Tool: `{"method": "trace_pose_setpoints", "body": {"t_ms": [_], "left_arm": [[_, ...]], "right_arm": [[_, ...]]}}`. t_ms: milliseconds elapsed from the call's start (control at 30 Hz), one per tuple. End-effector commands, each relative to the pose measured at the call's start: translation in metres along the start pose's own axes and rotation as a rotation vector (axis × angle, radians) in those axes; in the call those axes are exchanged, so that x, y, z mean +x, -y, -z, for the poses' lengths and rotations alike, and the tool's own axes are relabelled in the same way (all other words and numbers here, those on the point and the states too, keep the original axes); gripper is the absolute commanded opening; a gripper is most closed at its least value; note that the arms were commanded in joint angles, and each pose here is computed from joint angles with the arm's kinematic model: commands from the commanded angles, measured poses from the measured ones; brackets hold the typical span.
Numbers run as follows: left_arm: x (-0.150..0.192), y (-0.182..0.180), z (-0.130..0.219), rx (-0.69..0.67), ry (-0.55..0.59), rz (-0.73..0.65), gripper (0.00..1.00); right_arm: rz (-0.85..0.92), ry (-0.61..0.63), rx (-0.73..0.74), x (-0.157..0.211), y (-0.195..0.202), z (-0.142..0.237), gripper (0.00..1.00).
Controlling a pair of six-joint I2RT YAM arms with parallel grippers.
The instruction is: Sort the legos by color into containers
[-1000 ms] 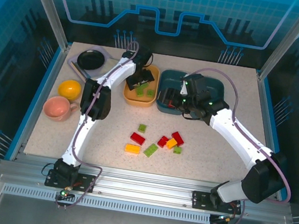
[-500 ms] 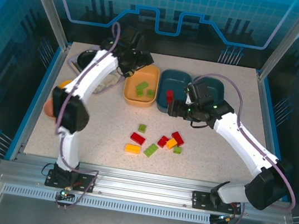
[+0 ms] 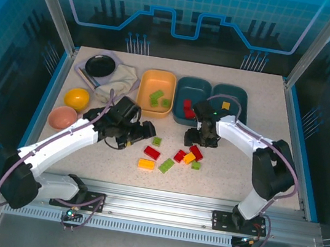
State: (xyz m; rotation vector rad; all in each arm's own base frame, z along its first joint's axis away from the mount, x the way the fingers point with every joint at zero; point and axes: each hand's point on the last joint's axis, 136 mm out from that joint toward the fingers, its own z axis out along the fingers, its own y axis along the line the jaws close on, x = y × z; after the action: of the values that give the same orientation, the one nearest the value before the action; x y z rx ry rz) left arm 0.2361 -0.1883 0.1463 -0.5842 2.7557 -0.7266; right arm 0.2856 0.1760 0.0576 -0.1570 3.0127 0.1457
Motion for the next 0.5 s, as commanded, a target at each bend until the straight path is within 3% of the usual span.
{"method": "trace_pose_setpoints", "body": {"t_ms": [0, 267, 467], "left_arm": [[-0.007, 0.013, 0.015, 0.081, 0.073, 0.027, 0.91], [-0.009, 0.016, 0.02, 0.08, 0.082, 0.012, 0.91], [-0.009, 0.023, 0.019, 0.096, 0.074, 0.0, 0.91]], "right_arm": [[0.035, -0.018, 0.004, -0.007, -0.004, -0.01, 0.76], [0.027, -0.078, 0.043, 0.011, 0.007, -0.031, 0.7], [-0.006, -0.095, 0.088, 0.017, 0.024, -0.037, 0.52]]}}
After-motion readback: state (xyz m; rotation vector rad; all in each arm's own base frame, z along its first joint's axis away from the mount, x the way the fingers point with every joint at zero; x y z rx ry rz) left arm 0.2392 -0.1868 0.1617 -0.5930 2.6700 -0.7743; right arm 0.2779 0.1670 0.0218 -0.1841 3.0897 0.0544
